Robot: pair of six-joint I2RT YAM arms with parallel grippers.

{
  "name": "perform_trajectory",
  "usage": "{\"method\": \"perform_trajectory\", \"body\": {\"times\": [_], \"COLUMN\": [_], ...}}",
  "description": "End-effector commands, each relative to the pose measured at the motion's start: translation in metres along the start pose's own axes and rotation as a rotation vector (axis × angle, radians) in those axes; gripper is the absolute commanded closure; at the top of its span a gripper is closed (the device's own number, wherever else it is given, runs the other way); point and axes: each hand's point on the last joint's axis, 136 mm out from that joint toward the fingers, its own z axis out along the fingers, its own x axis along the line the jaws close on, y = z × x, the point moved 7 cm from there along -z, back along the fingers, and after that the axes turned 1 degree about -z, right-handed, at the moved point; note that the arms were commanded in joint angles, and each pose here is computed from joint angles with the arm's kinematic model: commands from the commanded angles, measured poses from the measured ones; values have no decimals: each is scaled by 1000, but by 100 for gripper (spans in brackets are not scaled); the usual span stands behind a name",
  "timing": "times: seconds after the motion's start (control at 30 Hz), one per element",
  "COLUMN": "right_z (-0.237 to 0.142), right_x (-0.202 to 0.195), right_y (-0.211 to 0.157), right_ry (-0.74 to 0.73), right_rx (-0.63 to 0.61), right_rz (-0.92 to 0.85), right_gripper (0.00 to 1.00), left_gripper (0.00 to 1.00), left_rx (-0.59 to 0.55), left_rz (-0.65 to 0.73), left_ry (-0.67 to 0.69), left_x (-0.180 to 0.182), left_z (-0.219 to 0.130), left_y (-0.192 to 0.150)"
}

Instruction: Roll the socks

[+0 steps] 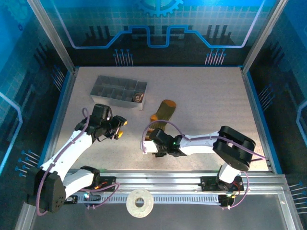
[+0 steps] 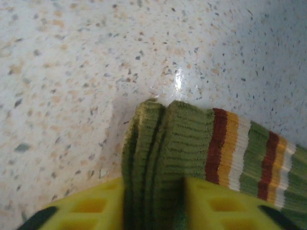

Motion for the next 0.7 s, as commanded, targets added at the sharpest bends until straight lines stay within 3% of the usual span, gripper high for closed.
{"method": "perform_trajectory", "body": {"times": [0.0, 0.13, 0.43, 0.67], "right_z": [4, -12, -31, -20], "right_x": [-13, -17, -38, -57], "right_y": [0, 8, 5, -9], "right_ry": [-72, -29, 253, 443], "right_rx": [55, 0, -126, -136], "right_rz": [37, 90, 446, 719], "right_gripper": [84, 100, 100, 100], "left_gripper": [45, 45, 46, 51], "left_rx": [34, 50, 101, 165], "left_rz": [5, 17, 50, 77], "left_ry": [11, 11, 13, 47], "left_x": [6, 2, -5, -12], "left_z": [1, 3, 17, 37], "left_y": [-3, -3, -13, -35]}}
